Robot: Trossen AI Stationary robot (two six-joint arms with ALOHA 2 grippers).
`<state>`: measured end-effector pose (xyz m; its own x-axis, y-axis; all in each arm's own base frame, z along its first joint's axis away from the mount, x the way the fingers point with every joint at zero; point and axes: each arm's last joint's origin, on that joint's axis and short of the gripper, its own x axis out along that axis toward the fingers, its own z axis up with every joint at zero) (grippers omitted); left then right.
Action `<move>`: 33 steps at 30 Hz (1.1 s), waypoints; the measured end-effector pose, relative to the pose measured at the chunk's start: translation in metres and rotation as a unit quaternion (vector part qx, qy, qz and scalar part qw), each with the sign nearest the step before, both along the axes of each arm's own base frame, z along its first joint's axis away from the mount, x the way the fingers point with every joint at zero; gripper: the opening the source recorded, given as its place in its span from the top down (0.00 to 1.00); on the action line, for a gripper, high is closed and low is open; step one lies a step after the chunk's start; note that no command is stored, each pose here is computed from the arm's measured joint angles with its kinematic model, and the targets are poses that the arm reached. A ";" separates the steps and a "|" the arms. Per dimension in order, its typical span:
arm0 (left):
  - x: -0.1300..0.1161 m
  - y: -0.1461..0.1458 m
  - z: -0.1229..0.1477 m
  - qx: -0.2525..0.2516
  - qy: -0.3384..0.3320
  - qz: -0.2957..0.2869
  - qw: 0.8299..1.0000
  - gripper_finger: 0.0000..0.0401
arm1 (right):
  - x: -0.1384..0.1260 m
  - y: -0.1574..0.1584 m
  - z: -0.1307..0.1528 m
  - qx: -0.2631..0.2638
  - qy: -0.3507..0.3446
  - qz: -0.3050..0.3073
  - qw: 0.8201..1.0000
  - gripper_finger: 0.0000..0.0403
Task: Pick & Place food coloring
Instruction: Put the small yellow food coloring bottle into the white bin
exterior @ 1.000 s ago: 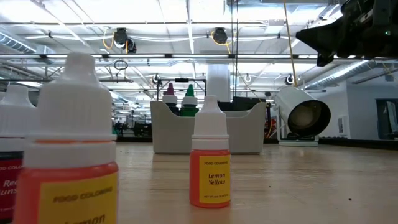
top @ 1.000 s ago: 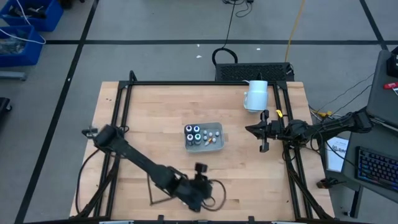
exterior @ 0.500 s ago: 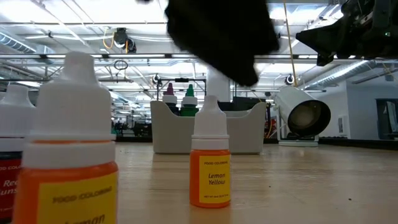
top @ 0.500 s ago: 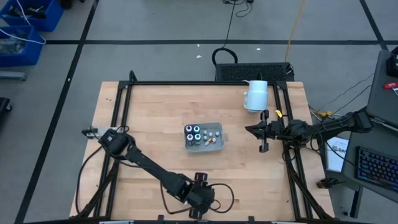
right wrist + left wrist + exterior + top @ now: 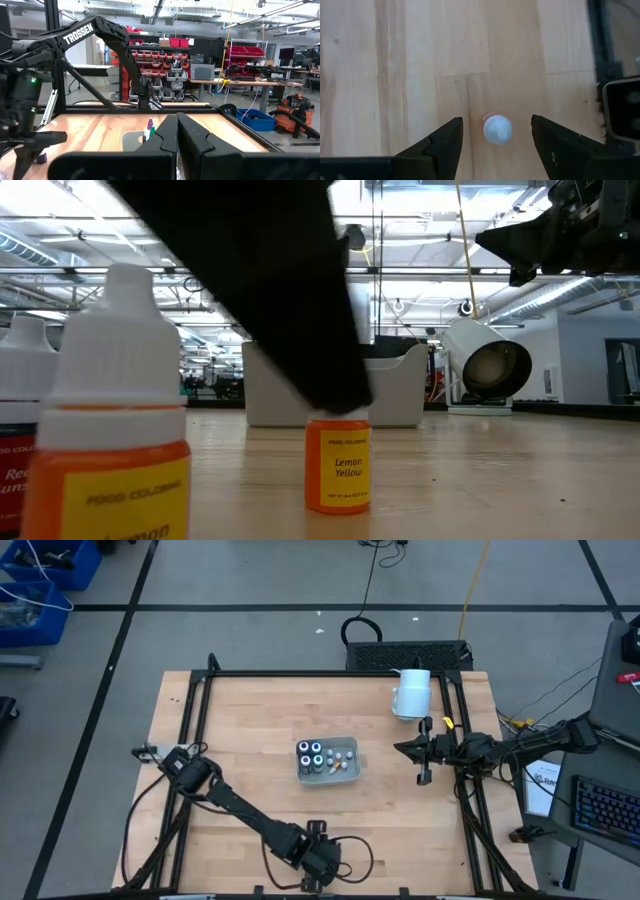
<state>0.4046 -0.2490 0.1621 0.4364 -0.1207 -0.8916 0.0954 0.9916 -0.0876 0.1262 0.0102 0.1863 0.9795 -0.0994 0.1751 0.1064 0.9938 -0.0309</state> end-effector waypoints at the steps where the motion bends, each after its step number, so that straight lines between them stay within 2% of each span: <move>1: 0.000 0.000 -0.001 0.002 0.003 0.000 1.000 0.40 | 0.000 0.000 0.000 0.000 0.000 0.000 1.000 1.00; 10: -0.001 0.001 -0.002 0.006 0.007 -0.003 1.000 0.43 | 0.000 0.000 -0.001 0.004 0.006 0.001 1.000 1.00; 23: 0.000 0.001 -0.001 0.004 0.002 -0.004 1.000 0.77 | 0.000 0.000 -0.002 0.003 0.009 0.001 1.000 1.00; 26: 0.001 0.001 -0.001 0.024 -0.008 -0.035 0.999 0.84 | 0.000 0.000 -0.002 0.002 0.009 0.000 1.000 1.00; 30: 0.000 0.005 0.011 0.059 -0.027 -0.064 0.996 0.86 | 0.000 0.000 -0.002 0.002 0.009 0.001 1.000 1.00; 33: -0.007 0.013 0.039 0.077 -0.043 -0.054 0.995 0.86 | 0.000 0.000 -0.002 0.002 0.009 0.001 1.000 1.00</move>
